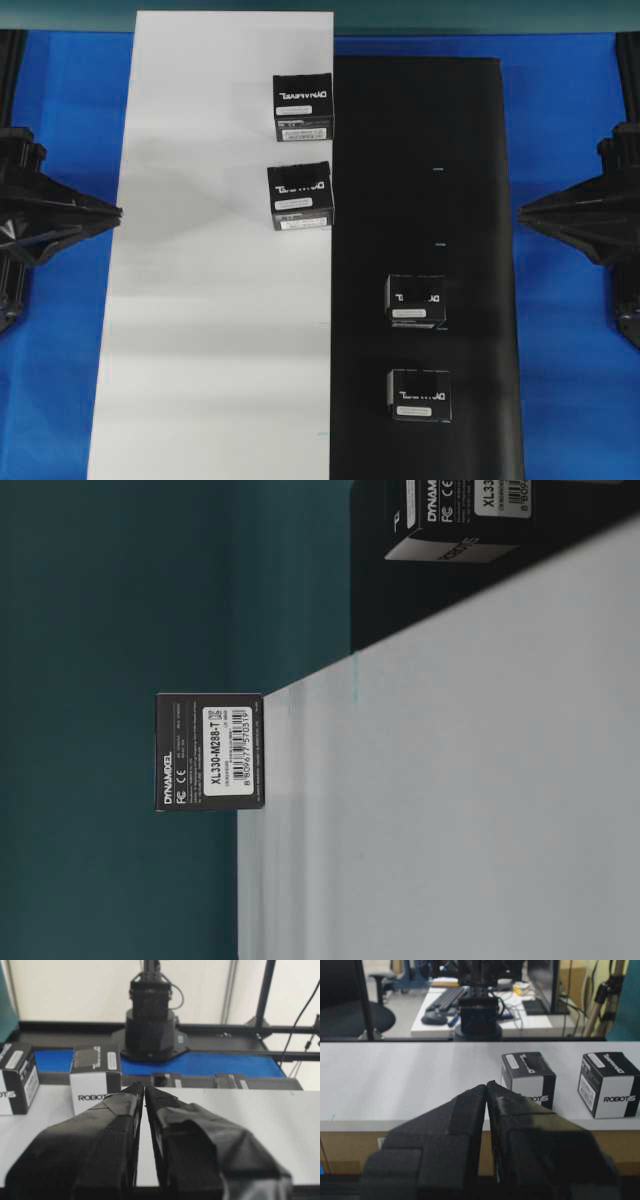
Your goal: Place the box from the black base onto the white base.
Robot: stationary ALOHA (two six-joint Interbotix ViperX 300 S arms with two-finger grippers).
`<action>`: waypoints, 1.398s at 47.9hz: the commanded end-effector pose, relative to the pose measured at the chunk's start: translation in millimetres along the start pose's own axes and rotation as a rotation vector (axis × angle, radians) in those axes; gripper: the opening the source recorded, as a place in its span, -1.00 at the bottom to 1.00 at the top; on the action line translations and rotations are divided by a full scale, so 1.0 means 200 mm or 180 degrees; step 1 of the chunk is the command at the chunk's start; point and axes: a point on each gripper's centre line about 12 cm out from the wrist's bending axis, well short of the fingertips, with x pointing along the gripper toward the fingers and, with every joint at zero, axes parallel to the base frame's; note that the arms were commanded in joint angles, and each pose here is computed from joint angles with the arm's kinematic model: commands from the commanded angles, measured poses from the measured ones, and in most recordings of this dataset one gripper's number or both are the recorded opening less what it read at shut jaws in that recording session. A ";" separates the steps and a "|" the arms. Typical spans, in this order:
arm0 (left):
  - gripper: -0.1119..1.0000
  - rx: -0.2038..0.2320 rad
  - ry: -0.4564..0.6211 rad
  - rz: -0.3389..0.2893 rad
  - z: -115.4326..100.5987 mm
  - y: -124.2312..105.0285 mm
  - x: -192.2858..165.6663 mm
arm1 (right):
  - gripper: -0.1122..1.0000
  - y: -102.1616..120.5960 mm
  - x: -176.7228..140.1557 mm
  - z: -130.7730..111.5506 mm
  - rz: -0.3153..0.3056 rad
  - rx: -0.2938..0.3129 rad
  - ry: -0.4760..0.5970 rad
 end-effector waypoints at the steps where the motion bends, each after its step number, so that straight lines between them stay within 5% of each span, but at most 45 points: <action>1: -0.54 -0.0062 -0.0185 -0.0117 0.15 -0.04 0.02 | -0.54 0.01 0.02 0.05 0.0013 0.0098 -0.0049; 10: -0.89 -0.0086 0.0074 -0.0104 0.20 -0.03 0.04 | -0.74 0.00 0.05 0.06 -0.0014 0.0249 0.0674; 30: -0.91 -0.0129 0.0129 -0.0096 0.22 -0.03 0.05 | -0.63 0.04 0.03 -0.10 0.0092 0.0227 0.1737; 37: -0.91 -0.0124 0.0104 -0.0097 0.23 -0.03 0.05 | -0.31 0.06 0.05 -0.19 0.0136 0.0188 0.2094; 50: -0.91 -0.0134 0.0109 -0.0092 0.24 -0.03 0.05 | 0.91 0.12 0.10 -0.40 0.0292 0.0044 0.2524; 67: -0.91 -0.0177 0.0139 -0.0090 0.24 -0.03 0.08 | 1.00 0.09 0.15 -0.52 0.0159 0.0123 0.2793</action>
